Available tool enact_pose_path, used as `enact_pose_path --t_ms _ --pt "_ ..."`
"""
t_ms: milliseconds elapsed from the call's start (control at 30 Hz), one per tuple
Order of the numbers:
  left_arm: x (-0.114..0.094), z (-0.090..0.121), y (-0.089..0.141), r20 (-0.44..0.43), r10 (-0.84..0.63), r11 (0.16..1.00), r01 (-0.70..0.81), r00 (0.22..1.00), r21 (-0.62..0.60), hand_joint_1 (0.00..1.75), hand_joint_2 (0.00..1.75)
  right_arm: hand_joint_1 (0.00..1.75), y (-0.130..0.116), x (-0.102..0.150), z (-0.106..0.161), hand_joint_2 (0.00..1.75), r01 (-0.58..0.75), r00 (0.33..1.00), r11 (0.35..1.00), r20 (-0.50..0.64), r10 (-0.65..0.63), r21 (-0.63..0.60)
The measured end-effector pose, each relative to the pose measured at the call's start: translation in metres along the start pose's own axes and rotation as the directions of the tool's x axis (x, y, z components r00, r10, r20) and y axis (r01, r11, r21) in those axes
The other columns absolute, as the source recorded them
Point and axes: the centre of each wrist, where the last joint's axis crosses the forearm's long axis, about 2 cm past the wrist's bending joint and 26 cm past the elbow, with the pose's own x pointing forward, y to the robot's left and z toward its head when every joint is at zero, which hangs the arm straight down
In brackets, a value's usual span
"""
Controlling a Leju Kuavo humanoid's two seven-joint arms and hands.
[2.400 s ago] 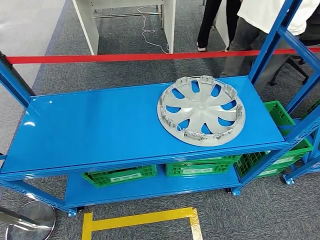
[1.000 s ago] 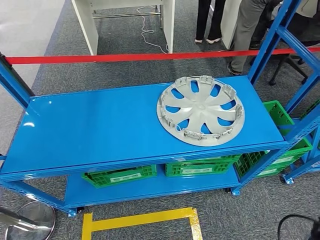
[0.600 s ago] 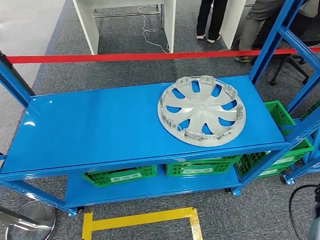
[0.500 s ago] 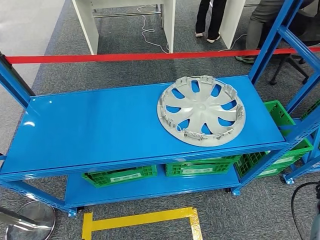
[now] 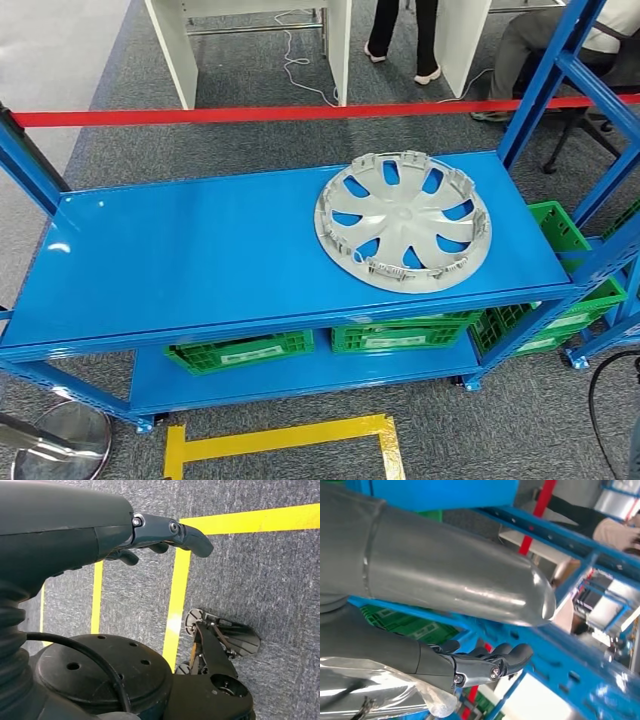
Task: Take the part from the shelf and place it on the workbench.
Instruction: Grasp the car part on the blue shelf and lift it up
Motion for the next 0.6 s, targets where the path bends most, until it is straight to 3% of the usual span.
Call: enact_pose_path --t_ms 600 --pt "0.000 0.001 -0.002 0.019 -0.031 0.999 0.031 0.999 -0.016 0.00 1.75 0.00 0.009 -0.007 0.009 0.00 -0.056 0.998 0.994 0.011 0.055 0.094"
